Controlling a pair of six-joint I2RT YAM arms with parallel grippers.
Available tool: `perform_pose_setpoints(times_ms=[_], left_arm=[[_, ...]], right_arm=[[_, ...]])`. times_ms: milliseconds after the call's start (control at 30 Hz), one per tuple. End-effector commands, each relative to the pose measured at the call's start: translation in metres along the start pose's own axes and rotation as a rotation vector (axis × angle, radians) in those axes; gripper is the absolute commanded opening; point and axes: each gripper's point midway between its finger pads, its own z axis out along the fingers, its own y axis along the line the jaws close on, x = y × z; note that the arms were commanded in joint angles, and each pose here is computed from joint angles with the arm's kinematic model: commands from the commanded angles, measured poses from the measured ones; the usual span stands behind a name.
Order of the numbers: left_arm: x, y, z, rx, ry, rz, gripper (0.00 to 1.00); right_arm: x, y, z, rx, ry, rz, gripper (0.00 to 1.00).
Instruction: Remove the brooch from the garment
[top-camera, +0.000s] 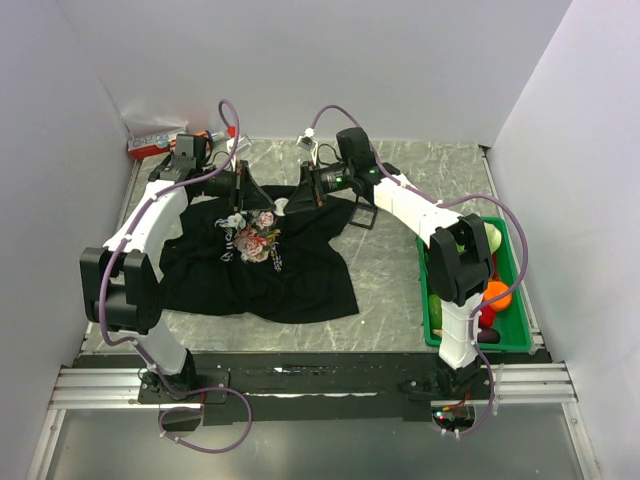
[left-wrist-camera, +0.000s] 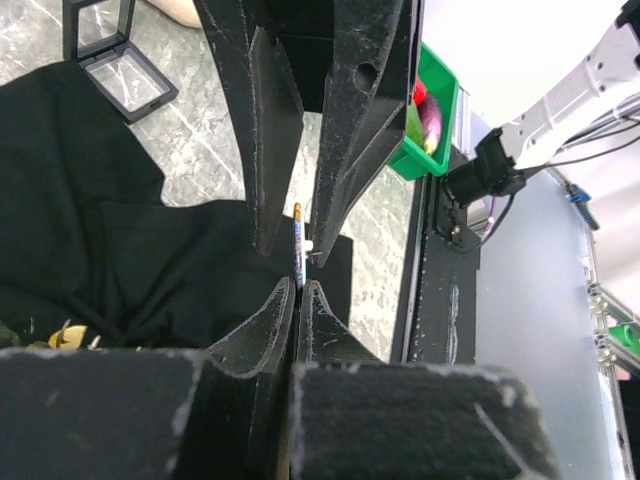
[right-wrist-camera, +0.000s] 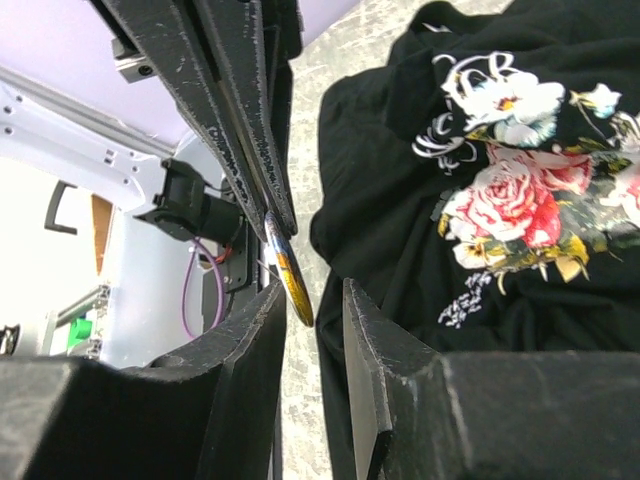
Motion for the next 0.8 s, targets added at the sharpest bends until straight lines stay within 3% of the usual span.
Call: perform_pose_setpoints(times_ms=[0,767], left_arm=[[-0.014,-0.021,0.008,0.082,0.001,0.09,0.01],[-0.005,-0.016,0.015,0.02,0.085,0.182,0.01]], right_arm=[[-0.017,-0.012,-0.002,0.092,-0.037,-0.008,0.36],[-0.028,-0.046,-0.012,0.234,-0.092,0.118,0.35]])
